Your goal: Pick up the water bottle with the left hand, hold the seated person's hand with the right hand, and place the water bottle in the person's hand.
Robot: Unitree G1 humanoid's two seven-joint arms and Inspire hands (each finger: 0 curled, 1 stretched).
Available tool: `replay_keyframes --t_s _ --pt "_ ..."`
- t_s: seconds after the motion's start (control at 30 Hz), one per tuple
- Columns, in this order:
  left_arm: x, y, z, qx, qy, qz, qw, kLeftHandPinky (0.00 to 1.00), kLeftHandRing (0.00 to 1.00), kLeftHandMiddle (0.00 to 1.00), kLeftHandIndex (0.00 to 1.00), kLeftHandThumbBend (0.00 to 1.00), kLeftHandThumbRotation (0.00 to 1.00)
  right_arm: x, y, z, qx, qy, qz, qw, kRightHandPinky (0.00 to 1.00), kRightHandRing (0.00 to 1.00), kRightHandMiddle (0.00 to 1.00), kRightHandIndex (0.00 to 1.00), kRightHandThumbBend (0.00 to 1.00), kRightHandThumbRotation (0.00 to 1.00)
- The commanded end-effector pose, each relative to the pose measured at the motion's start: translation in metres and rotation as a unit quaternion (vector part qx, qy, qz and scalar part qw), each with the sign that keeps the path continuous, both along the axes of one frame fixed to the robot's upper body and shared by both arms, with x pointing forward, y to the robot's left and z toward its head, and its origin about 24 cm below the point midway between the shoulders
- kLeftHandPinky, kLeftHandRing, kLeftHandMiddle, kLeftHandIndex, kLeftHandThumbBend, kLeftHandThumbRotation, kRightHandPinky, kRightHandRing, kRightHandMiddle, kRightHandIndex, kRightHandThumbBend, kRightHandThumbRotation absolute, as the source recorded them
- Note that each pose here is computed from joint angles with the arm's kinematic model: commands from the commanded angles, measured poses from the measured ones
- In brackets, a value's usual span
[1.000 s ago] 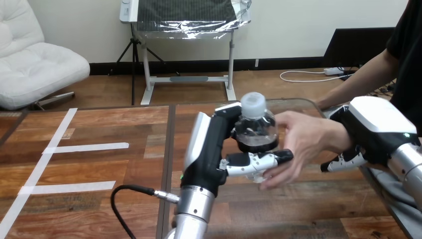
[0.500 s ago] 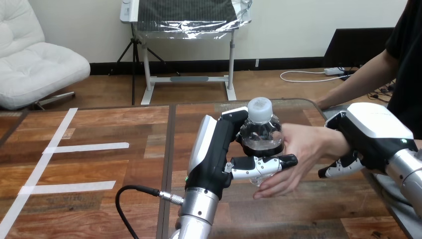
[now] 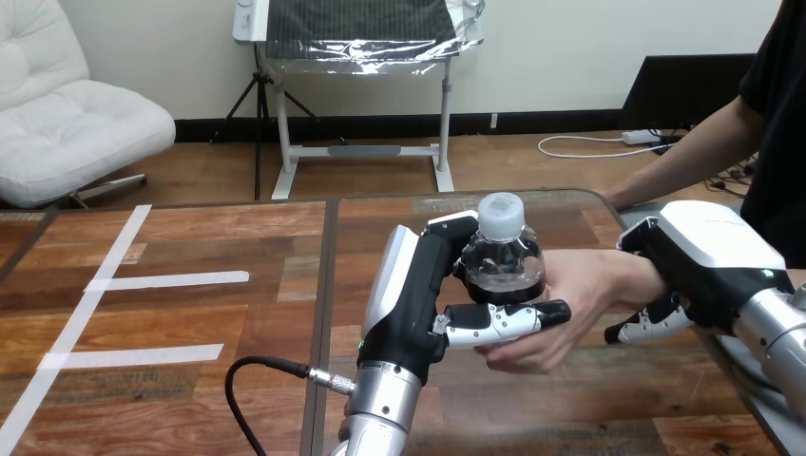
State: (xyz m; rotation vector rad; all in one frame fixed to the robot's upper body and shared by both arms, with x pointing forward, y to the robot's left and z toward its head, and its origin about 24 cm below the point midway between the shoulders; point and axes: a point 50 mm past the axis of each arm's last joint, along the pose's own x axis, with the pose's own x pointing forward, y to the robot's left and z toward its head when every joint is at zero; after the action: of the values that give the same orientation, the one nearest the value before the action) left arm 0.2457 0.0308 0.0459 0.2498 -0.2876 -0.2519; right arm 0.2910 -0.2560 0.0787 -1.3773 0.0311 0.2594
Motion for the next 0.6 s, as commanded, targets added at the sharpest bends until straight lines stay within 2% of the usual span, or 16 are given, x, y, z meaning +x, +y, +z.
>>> replay_keyframes --t_s 0.0,0.23,0.57 --pt "0.0036 -0.0592 0.0625 -0.112 -0.077 -0.052 0.9893 0.34 0.39 0.44 0.45 0.67 0.00 0.0082 -0.0032 0.0252 0.007 -0.051 -0.009 0.9986 0.20 0.27 0.35 0.37 0.78 0.00" --pt "0.0019 -0.0609 0.0626 -0.117 -0.071 -0.059 0.9888 0.33 0.38 0.43 0.45 0.65 0.00 0.0088 -0.0037 0.0247 0.000 -0.042 -0.017 0.9990 0.21 0.28 0.36 0.38 0.76 0.00" --pt "0.0010 -0.0619 0.0616 -0.111 -0.073 -0.057 0.9895 0.33 0.38 0.43 0.45 0.65 0.00 0.0085 -0.0039 0.0242 0.009 -0.047 -0.013 0.9988 0.21 0.27 0.36 0.38 0.76 0.00"
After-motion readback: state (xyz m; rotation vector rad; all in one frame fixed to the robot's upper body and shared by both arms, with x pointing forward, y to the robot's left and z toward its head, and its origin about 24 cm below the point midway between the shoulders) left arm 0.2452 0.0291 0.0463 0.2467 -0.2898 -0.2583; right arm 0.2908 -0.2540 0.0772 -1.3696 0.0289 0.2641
